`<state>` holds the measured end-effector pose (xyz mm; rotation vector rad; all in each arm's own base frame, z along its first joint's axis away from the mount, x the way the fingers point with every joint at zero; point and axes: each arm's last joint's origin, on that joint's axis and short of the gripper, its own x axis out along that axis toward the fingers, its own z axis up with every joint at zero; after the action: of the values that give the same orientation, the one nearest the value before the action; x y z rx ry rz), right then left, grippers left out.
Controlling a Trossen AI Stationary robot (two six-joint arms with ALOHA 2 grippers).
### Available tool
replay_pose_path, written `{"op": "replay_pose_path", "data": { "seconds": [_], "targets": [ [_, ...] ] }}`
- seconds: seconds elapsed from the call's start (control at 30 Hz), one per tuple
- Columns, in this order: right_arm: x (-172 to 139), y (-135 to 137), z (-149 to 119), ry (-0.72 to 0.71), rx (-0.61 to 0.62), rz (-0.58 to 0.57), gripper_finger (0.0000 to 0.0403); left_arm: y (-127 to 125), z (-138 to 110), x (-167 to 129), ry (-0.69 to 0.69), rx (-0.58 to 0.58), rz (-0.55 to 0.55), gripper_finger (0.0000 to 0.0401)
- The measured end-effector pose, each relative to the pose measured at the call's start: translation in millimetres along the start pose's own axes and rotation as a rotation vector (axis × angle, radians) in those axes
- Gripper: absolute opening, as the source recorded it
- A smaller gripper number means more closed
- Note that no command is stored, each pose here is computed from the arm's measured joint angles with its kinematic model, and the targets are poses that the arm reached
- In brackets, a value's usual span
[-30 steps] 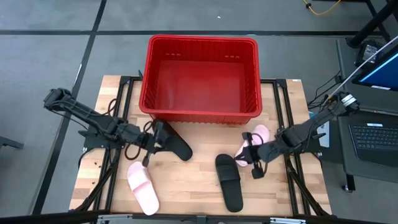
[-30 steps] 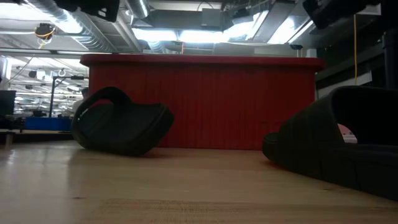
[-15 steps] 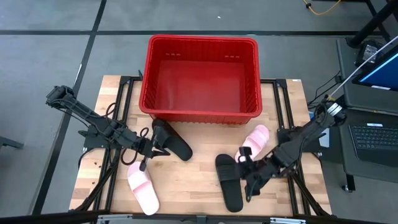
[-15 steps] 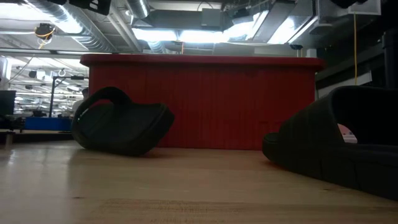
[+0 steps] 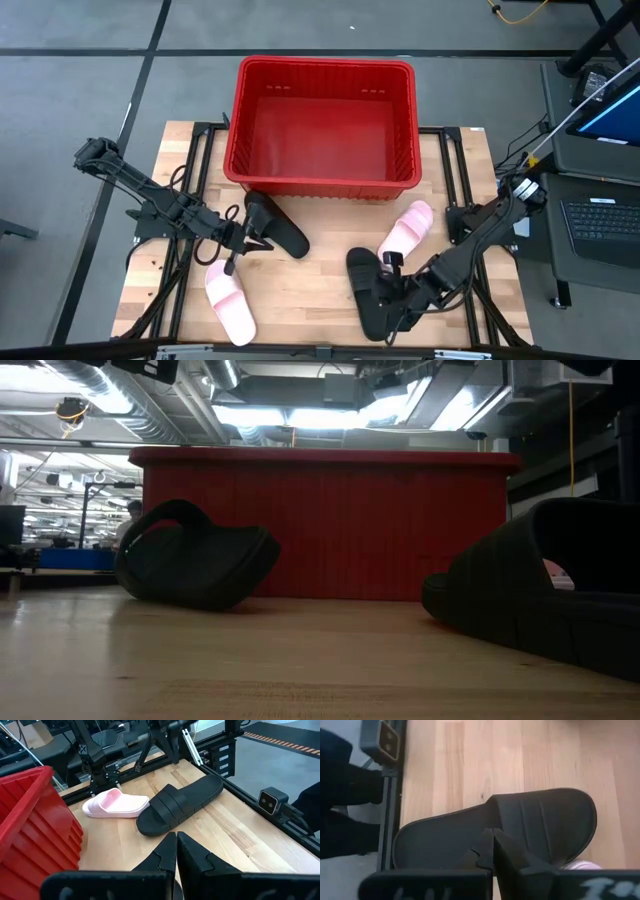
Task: Pick and place slides into bin
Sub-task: Put the right black slide into the red bin
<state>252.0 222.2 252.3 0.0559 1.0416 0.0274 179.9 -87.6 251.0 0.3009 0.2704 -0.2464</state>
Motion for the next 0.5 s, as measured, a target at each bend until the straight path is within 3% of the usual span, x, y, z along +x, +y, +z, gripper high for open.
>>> {"op": "replay_pose_path", "data": {
  "seconds": [0.5],
  "targets": [
    [21.2, 4.8, -4.3, 0.042, -0.015, -0.037, 0.0147, 0.0, 0.0, -0.1, -0.001, 0.0, -0.001, 0.0013]
  ]
}}
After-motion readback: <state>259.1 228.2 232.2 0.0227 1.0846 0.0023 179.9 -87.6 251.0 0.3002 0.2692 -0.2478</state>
